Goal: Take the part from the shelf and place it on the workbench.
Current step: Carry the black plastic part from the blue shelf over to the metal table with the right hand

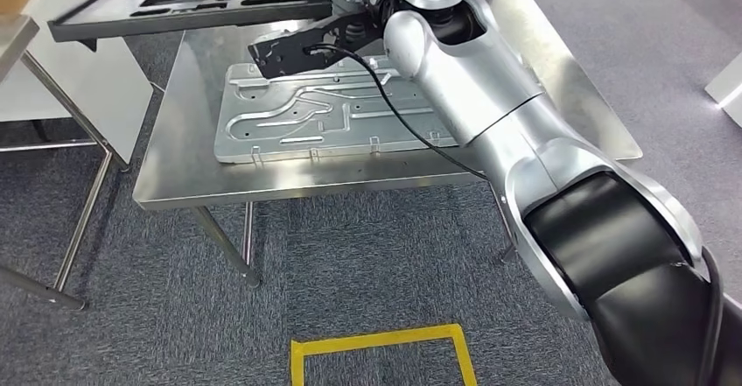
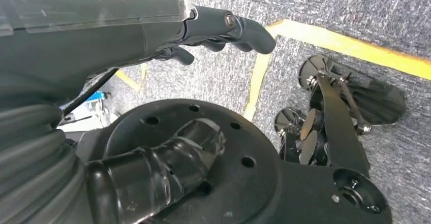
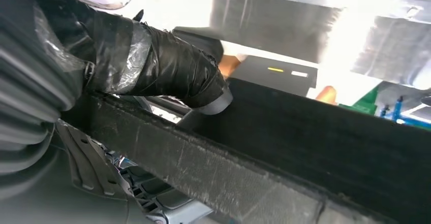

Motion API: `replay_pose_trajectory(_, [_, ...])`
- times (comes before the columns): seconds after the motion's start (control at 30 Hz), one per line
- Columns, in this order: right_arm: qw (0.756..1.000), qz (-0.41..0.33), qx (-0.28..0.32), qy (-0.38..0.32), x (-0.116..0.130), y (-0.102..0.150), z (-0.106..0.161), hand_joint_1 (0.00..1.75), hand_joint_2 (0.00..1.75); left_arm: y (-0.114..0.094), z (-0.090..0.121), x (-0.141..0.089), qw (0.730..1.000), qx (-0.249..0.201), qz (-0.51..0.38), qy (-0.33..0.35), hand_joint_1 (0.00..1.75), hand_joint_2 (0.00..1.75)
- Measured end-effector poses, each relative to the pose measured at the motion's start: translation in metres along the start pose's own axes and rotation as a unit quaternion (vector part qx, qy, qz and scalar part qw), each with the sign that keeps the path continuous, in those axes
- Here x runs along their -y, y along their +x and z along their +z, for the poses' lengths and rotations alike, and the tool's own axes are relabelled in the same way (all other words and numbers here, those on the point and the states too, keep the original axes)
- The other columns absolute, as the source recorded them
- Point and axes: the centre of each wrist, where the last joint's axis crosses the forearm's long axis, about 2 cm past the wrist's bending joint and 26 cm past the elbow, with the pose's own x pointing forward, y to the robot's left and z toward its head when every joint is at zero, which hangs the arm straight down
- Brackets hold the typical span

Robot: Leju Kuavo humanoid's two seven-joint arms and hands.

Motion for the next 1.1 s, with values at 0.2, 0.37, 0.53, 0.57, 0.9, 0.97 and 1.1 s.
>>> replay_pose_trajectory(0.2, [1.0, 0.0, -0.004, 0.001, -0.0006, -0.0039, 0.0012, 1.75, 1.75, 0.0, 0.0, 0.0002, 1.0, -0.004, 0.0, 0.001, 0.0, 1.75])
replay_pose_trajectory(0.37, [1.0, 0.001, -0.006, 0.0, -0.0002, -0.0057, 0.0018, 1.75, 1.75, -0.0001, 0.0001, 0.0009, 1.0, -0.005, 0.001, 0.0, 0.0, 1.75])
replay_pose_trajectory(0.53, [1.0, 0.002, -0.006, -0.001, 0.0012, -0.0058, 0.0019, 1.75, 1.75, -0.0001, 0.0003, 0.0021, 1.0, -0.005, 0.001, 0.0, 0.0, 1.75])
replay_pose_trajectory(0.57, [1.0, 0.003, -0.006, -0.002, 0.0017, -0.0057, 0.0019, 1.75, 1.75, 0.0, 0.0002, 0.002, 1.0, -0.005, 0.001, 0.0, 0.0, 1.75])
replay_pose_trajectory(0.9, [1.0, 0.003, -0.006, -0.002, 0.0013, -0.0049, 0.002, 1.75, 1.75, -0.0001, 0.0, -0.0001, 1.0, -0.005, 0.001, 0.003, 0.0, 1.75])
replay_pose_trajectory(0.97, [1.0, 0.003, -0.007, -0.003, 0.0016, -0.0056, 0.0023, 1.75, 1.75, 0.0002, 0.0, -0.0001, 1.0, -0.005, 0.001, 0.003, 0.0, 1.75])
replay_pose_trajectory(1.1, [1.0, 0.004, -0.009, -0.003, 0.0019, -0.0076, 0.0032, 1.75, 1.75, 0.0001, 0.0001, 0.0004, 1.0, -0.003, -0.002, 0.002, 0.0, 1.75])
